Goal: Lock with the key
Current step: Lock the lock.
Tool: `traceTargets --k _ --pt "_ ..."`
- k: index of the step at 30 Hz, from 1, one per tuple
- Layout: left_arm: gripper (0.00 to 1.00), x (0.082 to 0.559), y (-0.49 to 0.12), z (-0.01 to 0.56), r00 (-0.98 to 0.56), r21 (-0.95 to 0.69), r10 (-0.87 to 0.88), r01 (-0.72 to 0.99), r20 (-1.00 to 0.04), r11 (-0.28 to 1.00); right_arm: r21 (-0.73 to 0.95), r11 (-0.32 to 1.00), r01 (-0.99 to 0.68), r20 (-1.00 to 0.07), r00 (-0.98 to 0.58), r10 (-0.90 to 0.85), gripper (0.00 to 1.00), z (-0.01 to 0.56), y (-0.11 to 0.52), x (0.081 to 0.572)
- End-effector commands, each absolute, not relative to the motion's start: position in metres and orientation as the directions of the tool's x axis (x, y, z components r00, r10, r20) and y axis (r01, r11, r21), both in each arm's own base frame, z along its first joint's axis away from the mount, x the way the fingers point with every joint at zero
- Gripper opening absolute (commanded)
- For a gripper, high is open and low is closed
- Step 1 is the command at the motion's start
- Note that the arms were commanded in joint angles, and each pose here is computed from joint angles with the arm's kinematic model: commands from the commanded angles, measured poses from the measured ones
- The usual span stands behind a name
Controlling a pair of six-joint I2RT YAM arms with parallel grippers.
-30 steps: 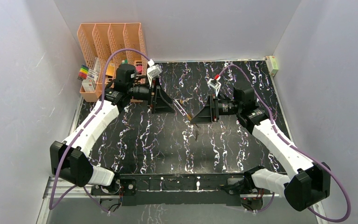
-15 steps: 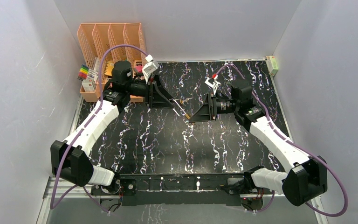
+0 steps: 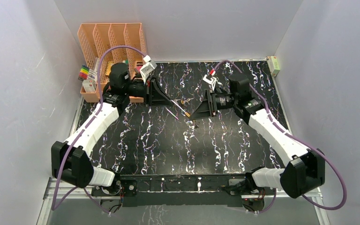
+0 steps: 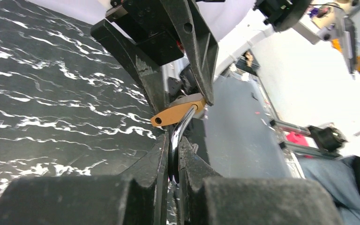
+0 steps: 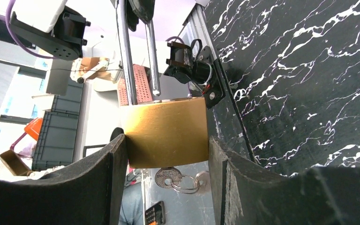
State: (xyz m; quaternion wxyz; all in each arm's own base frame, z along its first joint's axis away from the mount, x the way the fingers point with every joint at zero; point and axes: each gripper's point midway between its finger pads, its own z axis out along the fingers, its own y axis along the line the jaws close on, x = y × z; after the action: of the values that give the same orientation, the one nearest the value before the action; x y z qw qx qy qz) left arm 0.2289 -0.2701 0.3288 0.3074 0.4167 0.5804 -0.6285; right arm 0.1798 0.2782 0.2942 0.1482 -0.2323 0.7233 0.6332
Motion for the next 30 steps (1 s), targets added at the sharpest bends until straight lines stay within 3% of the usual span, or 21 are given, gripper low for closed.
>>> traceTargets --k 1,3,8,12,15,21,30 --pt "0.0 0.222 -0.274 0.362 -0.383 -0.378 -0.027 0.919 -0.923 -0.114 0.675 0.051 -0.736 -0.729 -0.676 -0.11 0.81 0.359 0.282 0.204" --pt "0.0 0.227 -0.274 0.381 -0.344 -0.336 -0.11 0.938 -0.932 -0.084 0.62 0.109 -0.777 -0.773 -0.629 -0.087 0.97 0.368 0.282 0.219" --pt "0.0 0.235 -0.274 0.418 -0.276 -0.275 -0.222 0.961 -0.935 -0.038 0.415 0.311 -0.855 -0.906 -0.42 0.056 0.98 0.395 0.27 0.255" --pt "0.0 0.234 -0.268 0.448 -0.197 -0.212 -0.314 0.977 -0.929 0.014 0.207 0.31 -0.928 -0.967 -0.147 0.207 0.99 0.417 0.258 0.239" --pt "0.0 0.23 -0.264 0.466 -0.16 -0.179 -0.361 0.984 -0.919 0.021 0.072 0.304 -0.95 -0.941 0.037 0.337 0.99 0.422 0.245 0.217" --pt "0.0 0.223 -0.26 0.491 -0.12 -0.139 -0.43 0.99 -0.895 0.012 -0.007 0.239 -0.971 -0.904 0.108 0.414 0.97 0.417 0.245 0.201" --pt "0.0 0.22 -0.257 0.507 -0.1 -0.113 -0.469 0.994 -0.878 0.001 -0.03 0.158 -0.987 -0.858 0.107 0.502 0.82 0.436 0.254 0.205"
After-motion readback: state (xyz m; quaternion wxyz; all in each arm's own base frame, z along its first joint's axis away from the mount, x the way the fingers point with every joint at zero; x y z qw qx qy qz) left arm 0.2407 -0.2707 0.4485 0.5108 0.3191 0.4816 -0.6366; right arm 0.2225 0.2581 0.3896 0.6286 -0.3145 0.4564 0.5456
